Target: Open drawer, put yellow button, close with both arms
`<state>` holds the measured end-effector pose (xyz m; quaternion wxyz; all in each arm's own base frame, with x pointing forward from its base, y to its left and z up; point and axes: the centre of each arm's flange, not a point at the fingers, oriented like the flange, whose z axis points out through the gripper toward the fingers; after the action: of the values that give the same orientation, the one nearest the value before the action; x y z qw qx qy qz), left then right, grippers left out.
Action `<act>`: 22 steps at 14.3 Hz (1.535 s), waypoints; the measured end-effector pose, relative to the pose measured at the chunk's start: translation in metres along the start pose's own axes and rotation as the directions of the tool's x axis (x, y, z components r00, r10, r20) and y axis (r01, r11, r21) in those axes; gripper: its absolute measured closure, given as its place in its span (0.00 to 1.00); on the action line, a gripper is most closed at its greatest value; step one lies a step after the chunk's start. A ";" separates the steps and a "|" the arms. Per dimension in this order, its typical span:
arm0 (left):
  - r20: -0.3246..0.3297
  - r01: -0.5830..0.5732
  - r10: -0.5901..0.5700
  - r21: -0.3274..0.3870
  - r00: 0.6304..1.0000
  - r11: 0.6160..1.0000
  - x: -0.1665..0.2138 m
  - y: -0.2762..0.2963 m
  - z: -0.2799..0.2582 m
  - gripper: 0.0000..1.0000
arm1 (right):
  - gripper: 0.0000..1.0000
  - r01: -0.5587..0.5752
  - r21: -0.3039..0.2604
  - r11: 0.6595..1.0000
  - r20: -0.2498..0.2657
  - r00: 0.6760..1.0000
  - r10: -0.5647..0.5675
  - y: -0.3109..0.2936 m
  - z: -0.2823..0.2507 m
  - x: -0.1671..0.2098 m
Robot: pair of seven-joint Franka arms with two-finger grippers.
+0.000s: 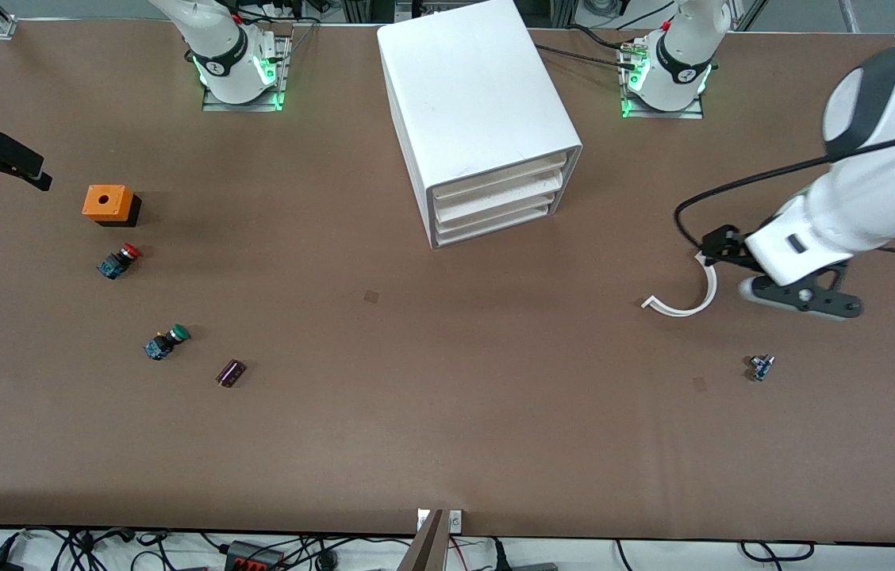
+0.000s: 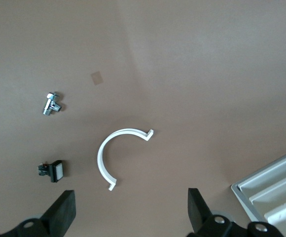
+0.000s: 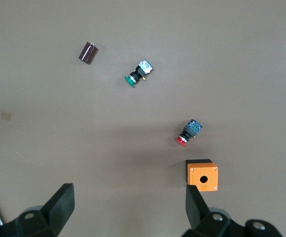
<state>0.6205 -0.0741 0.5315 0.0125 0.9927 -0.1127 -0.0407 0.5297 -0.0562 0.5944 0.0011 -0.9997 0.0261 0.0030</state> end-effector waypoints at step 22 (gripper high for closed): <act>-0.092 0.054 -0.055 -0.011 0.994 0.998 -0.079 -0.028 -0.034 0.00 | 0.00 -0.001 0.000 1.000 0.002 1.000 0.001 0.000 0.002 0.000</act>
<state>0.5528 -0.0283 0.5710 0.0208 0.9962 -0.0847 0.0044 0.5293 -0.0557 0.5928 0.0013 -0.9996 0.0265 0.0040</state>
